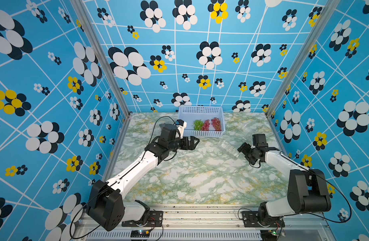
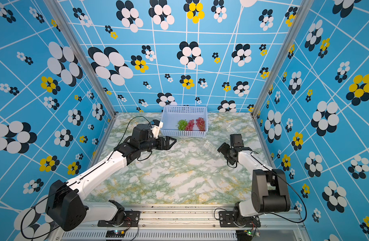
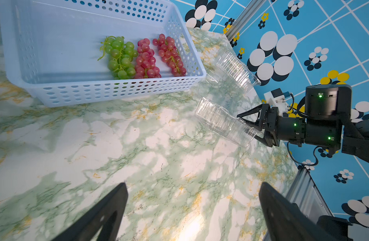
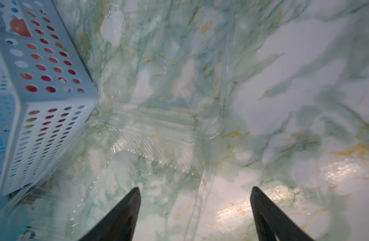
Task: Pack grapes into containers
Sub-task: Move the packing box to the center of the board, then pick up the packing box from the center of the board.
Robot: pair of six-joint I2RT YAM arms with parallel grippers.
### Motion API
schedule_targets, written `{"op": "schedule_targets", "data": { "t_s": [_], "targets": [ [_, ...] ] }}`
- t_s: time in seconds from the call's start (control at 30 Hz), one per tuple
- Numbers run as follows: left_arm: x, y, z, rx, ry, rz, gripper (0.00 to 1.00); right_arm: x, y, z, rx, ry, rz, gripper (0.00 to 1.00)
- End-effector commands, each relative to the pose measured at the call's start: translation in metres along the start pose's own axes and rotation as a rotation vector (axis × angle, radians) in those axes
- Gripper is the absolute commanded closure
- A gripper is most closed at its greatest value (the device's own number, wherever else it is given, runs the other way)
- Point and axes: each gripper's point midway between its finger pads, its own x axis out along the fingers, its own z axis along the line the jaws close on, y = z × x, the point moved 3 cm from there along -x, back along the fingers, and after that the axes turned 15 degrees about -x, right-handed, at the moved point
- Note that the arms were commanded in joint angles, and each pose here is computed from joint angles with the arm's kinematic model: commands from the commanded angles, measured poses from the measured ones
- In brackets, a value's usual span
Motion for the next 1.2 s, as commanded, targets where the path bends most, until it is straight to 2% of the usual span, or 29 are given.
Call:
{"op": "schedule_targets", "data": {
  "t_s": [0.0,0.2,0.47,0.63,0.73,0.9,1.17],
  "targets": [
    [-0.006,0.008,0.004,0.018,-0.015,0.004,0.00,0.005,0.009,0.005,-0.021,-0.052,0.030,0.25],
    [-0.007,0.012,-0.008,0.034,0.042,0.043,0.00,0.014,0.025,0.011,-0.071,-0.060,0.077,0.39],
    [-0.021,0.009,-0.023,0.053,0.037,0.068,0.01,0.014,0.036,0.040,-0.188,-0.045,0.072,0.58],
    [-0.034,0.005,-0.025,0.050,0.013,0.084,0.01,0.011,0.040,0.047,-0.233,-0.024,0.058,0.77],
    [-0.033,0.009,-0.016,-0.012,0.027,0.102,0.01,0.011,0.043,0.047,-0.265,-0.009,0.056,0.86],
    [-0.026,0.022,-0.009,-0.077,0.064,0.149,0.00,0.010,0.047,0.054,-0.345,0.026,0.049,0.91],
    [-0.021,0.030,-0.004,-0.078,0.080,0.177,0.01,-0.001,0.053,0.068,-0.460,0.086,0.019,0.94]
  ]
}}
